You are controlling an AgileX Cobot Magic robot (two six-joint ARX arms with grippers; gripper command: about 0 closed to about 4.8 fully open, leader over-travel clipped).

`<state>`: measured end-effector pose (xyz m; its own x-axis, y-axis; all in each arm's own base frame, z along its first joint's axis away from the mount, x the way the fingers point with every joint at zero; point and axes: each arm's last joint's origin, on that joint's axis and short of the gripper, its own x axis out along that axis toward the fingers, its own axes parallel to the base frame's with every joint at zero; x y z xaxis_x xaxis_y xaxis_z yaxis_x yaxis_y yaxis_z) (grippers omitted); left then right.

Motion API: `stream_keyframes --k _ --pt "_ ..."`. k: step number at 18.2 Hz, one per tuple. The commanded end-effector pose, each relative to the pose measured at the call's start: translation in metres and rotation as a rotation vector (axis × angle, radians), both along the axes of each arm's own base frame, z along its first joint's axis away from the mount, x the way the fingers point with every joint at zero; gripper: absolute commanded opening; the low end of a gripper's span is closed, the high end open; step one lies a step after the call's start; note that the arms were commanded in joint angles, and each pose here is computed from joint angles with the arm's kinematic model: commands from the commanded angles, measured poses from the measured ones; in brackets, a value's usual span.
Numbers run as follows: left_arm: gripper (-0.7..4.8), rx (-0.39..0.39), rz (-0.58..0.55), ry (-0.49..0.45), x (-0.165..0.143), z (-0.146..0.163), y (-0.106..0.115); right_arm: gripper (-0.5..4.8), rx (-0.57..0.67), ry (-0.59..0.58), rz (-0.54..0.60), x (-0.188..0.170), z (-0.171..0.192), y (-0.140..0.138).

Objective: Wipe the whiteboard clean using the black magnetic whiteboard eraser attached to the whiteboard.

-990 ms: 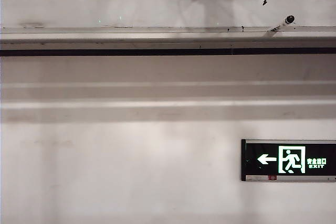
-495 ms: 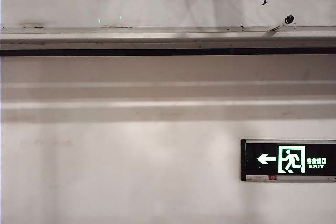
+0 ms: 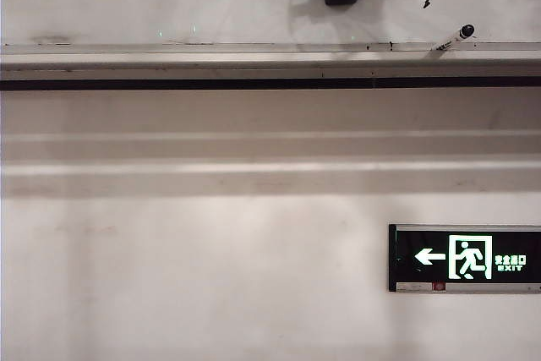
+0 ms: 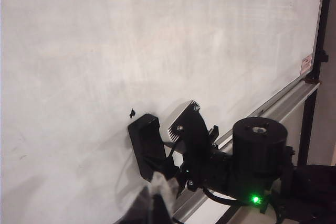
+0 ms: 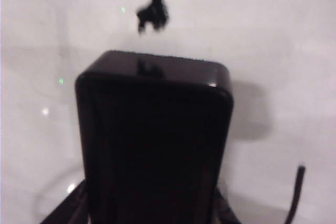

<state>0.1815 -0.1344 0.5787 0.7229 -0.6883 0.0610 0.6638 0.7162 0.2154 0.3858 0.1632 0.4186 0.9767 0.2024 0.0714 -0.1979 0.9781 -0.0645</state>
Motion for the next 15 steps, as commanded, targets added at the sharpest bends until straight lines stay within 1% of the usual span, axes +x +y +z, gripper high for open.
stream_keyframes --k 1,3,5,7,9,11,15 --pt "-0.06 -0.01 -0.007 -0.009 -0.002 0.002 0.001 1.66 0.032 -0.084 -0.071 -0.003 0.011 -0.001" --pt "-0.06 -0.011 -0.007 -0.009 -0.002 0.002 0.001 1.66 0.013 -0.148 -0.113 -0.004 0.017 -0.002" --pt "-0.06 -0.011 -0.007 -0.009 -0.002 0.002 0.001 1.66 0.004 -0.209 -0.119 -0.006 0.023 -0.001" --pt "-0.06 -0.011 -0.007 -0.009 -0.002 0.002 0.001 1.66 0.012 -0.245 -0.146 -0.007 0.027 -0.002" --pt "-0.06 -0.011 -0.007 -0.009 -0.002 0.002 0.001 1.66 0.011 -0.268 -0.175 -0.008 0.031 -0.003" --pt "-0.06 -0.011 -0.007 -0.01 -0.002 0.002 0.001 1.66 -0.019 -0.298 -0.212 -0.009 0.033 -0.004" --pt "-0.06 -0.011 -0.007 -0.01 -0.002 0.002 0.001 1.65 -0.037 -0.297 -0.202 -0.008 0.033 -0.004"
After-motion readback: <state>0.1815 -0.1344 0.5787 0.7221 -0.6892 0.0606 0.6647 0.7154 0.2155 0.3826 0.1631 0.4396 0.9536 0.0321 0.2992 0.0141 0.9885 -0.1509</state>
